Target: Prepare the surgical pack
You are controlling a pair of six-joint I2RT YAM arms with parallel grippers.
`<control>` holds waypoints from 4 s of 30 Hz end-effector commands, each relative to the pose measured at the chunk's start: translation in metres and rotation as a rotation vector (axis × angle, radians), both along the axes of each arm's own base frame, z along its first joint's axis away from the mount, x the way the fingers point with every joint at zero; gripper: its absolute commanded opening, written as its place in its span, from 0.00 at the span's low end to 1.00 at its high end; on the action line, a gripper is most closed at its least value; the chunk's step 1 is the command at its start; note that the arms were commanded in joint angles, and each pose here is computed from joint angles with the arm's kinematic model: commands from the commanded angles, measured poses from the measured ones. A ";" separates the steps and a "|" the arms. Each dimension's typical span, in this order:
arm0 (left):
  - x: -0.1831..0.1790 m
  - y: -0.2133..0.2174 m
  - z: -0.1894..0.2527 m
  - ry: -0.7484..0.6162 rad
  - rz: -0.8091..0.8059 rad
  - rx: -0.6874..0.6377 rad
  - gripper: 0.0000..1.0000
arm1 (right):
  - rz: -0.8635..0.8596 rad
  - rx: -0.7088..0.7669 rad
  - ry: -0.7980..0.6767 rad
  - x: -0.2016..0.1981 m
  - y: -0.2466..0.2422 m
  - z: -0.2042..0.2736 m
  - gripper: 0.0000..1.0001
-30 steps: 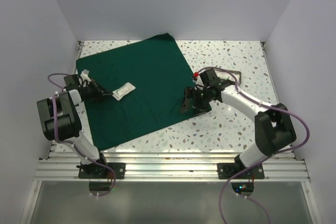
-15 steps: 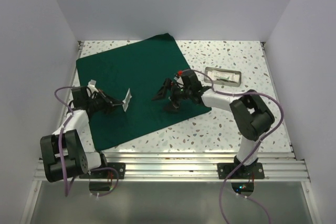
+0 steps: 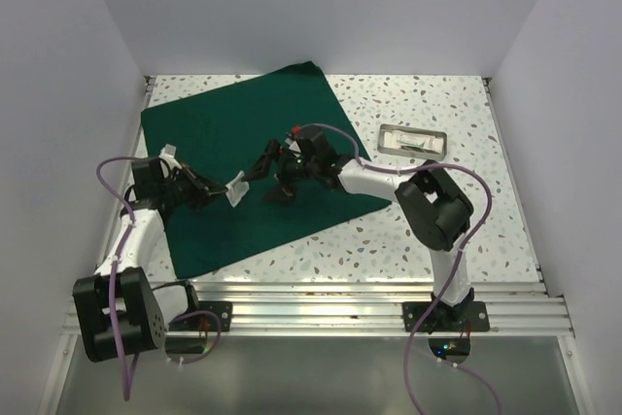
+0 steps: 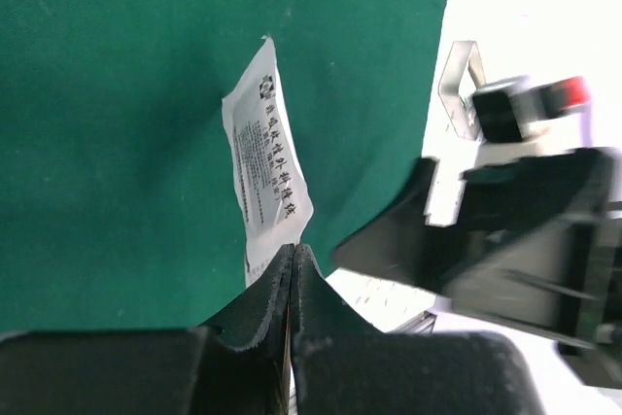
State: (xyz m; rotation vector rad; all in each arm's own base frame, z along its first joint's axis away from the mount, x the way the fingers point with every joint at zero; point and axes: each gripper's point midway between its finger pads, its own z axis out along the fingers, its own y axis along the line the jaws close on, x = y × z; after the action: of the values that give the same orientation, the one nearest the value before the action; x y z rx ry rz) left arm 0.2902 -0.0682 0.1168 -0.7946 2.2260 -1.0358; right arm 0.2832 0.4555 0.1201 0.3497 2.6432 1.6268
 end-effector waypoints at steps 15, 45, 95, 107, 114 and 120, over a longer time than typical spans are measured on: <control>-0.011 -0.031 0.024 -0.147 -0.341 0.310 0.00 | 0.227 -0.435 -0.121 0.002 -0.031 0.002 0.88; -0.027 -0.127 0.033 -0.314 -0.702 0.397 0.00 | 0.353 -0.472 0.108 -0.041 -0.026 -0.039 0.28; 0.018 -0.027 -0.003 -0.219 -0.523 0.689 0.78 | -1.577 -0.681 0.116 0.227 -0.471 -0.023 0.00; 0.027 -0.029 -0.012 -0.194 -0.551 0.674 0.78 | -1.634 -0.726 0.192 0.226 -0.477 -0.037 0.00; 0.029 -0.028 -0.012 -0.190 -0.552 0.677 0.78 | -1.643 -0.705 0.224 0.233 -0.469 -0.047 0.01; 0.028 -0.025 -0.014 -0.184 -0.548 0.676 0.78 | -1.626 -0.699 0.226 0.240 -0.460 -0.057 0.04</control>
State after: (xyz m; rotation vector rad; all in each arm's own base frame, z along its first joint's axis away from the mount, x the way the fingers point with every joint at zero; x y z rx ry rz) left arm 0.3024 -0.0944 0.0879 0.1700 2.5109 -0.4684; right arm 0.5126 -0.0022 0.0519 1.8847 1.6721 0.1340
